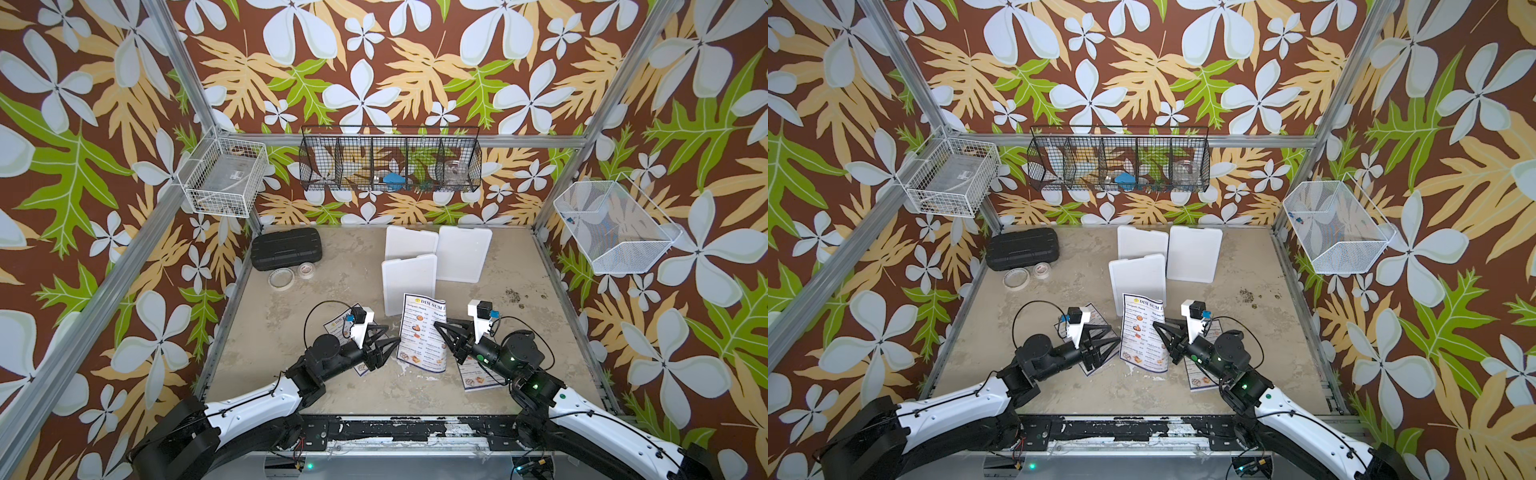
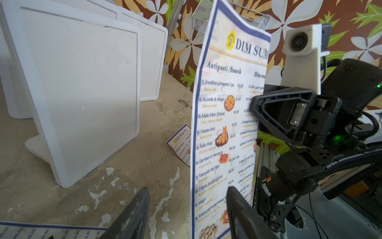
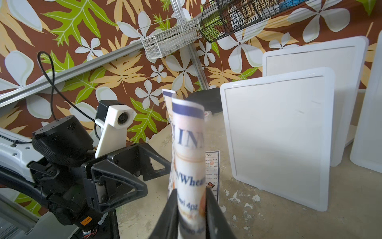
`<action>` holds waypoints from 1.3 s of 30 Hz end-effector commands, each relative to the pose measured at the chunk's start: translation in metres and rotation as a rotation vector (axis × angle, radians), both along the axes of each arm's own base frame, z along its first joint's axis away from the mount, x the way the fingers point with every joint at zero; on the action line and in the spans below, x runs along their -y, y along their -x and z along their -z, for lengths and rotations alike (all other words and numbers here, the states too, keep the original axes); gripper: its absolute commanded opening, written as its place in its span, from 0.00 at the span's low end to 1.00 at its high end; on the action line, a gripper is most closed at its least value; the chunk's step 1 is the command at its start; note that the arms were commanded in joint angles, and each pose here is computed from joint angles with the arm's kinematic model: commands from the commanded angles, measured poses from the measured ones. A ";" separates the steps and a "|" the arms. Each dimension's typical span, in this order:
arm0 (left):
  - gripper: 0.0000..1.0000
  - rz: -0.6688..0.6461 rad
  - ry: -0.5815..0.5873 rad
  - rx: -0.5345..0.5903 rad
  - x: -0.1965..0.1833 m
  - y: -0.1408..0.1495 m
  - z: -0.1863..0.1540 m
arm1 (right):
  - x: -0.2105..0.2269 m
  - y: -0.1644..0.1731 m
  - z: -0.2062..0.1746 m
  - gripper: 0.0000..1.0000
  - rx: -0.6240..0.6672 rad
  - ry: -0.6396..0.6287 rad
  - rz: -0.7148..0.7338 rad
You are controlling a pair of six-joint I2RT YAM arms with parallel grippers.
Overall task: Insert the menus into the narrow rack
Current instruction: Pick up the menu from the center of the board.
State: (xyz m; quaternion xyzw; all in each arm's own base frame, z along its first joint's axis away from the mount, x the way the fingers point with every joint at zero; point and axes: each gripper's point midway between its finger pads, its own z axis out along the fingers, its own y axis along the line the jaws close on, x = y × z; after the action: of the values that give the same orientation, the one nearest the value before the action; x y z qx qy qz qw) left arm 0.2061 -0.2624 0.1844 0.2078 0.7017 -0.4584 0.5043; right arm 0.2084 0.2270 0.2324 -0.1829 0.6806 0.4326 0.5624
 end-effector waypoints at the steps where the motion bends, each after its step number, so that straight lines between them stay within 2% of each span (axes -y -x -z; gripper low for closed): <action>1: 0.61 0.101 0.074 0.063 0.011 0.010 -0.023 | -0.004 0.004 -0.012 0.23 0.038 -0.034 -0.031; 6: 0.59 0.155 0.078 0.051 0.025 0.008 -0.026 | -0.012 0.006 -0.018 0.23 0.038 -0.052 -0.074; 9: 0.54 0.178 0.081 0.042 0.031 0.007 -0.026 | -0.013 0.005 -0.018 0.23 0.037 -0.057 -0.075; 11: 0.46 0.197 0.083 0.041 0.034 0.008 -0.027 | -0.012 0.003 -0.016 0.23 0.035 -0.055 -0.064; 16: 0.17 0.199 0.076 0.042 0.036 0.007 -0.027 | -0.012 0.000 -0.013 0.23 0.028 -0.046 -0.049; 18: 0.06 0.199 0.073 0.040 0.036 0.006 -0.027 | -0.011 -0.001 -0.012 0.27 0.027 -0.041 -0.041; 19: 0.01 0.200 0.071 0.040 0.037 0.006 -0.027 | -0.010 -0.002 -0.012 0.33 0.029 -0.035 -0.033; 22: 0.00 0.202 0.056 0.051 0.037 0.006 -0.028 | -0.003 -0.008 -0.009 0.62 0.035 -0.005 0.021; 25: 0.00 0.199 0.046 0.082 0.036 0.006 -0.031 | 0.012 -0.017 -0.008 0.86 0.049 0.017 0.121; 29: 0.00 0.184 0.039 0.131 0.032 0.006 -0.042 | 0.020 -0.013 -0.009 1.00 0.089 0.005 0.123; 39: 0.00 0.201 0.075 0.242 0.018 0.025 -0.083 | 0.001 0.022 -0.016 1.00 0.180 -0.075 -0.125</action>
State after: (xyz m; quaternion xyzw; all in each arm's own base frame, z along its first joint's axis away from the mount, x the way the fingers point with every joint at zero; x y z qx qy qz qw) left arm 0.1851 -0.2811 0.2655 0.2995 0.5973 -0.5063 0.5452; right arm 0.2051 0.2157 0.2243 -0.2027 0.6519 0.4290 0.5915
